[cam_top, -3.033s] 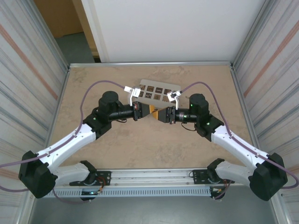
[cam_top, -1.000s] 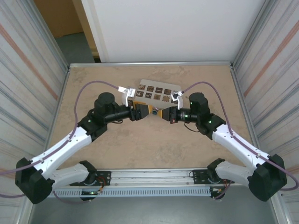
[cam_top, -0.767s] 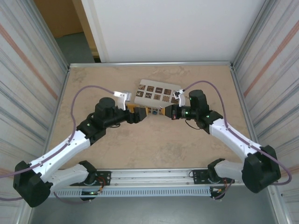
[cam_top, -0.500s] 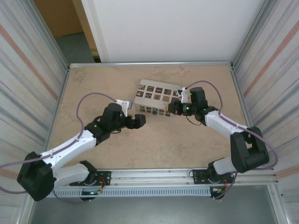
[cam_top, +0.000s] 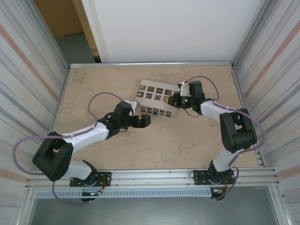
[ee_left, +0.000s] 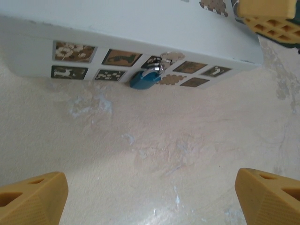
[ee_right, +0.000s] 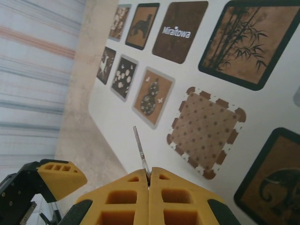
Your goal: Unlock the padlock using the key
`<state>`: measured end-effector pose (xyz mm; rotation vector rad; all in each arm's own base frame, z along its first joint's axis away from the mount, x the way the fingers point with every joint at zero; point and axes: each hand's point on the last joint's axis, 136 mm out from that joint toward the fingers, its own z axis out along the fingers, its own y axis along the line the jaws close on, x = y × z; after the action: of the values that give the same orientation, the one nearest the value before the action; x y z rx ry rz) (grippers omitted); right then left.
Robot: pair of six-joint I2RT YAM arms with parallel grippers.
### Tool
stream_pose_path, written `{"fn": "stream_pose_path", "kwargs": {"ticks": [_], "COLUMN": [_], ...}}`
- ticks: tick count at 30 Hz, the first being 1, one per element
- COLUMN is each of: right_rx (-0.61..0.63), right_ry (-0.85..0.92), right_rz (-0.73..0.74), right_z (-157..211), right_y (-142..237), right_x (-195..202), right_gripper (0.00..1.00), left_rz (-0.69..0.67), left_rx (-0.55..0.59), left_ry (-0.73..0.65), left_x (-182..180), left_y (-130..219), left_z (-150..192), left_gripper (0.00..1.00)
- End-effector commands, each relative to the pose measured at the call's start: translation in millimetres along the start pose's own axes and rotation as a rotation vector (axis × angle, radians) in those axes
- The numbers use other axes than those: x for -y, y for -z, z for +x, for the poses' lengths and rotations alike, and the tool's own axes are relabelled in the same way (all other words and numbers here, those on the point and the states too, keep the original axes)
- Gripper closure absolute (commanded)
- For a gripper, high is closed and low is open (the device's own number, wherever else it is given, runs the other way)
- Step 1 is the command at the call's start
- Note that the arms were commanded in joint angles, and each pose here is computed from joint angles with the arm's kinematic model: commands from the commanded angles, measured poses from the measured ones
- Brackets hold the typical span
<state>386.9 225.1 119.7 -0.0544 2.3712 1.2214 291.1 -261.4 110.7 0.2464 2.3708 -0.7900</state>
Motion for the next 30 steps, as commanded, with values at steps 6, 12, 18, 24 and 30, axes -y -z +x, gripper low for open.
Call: {"fn": "stream_pose_path", "kwargs": {"ticks": [6,12,18,24,30], "right_rx": [-0.059,-0.100,-0.135,-0.144,-0.144], "right_ry": [-0.037,-0.068,-0.086,-0.091,-0.087], "right_rz": [0.031,0.040,0.036,0.044,0.033], "right_z": [13.2,37.3,60.6,72.3,73.4], "right_y": [-12.3,-16.3,-22.5,-27.7,-30.1], "right_x": [21.0,30.0,27.9,25.8,19.0], "right_gripper": [1.00,1.00,1.00,1.00,1.00], "left_rz": [0.046,0.065,0.085,0.097,0.064], "left_rx": [0.052,0.032,0.017,0.020,0.004], "left_ry": [-0.021,-0.028,-0.019,-0.003,-0.019], "left_x": [10.0,10.2,9.5,5.3,-4.1], "left_y": [-13.2,-23.2,-34.8,-44.4,-55.0], "left_z": [-24.2,-21.1,-20.8,-23.6,-21.1], "left_gripper": [0.08,0.13,0.23,0.30,0.34]}}
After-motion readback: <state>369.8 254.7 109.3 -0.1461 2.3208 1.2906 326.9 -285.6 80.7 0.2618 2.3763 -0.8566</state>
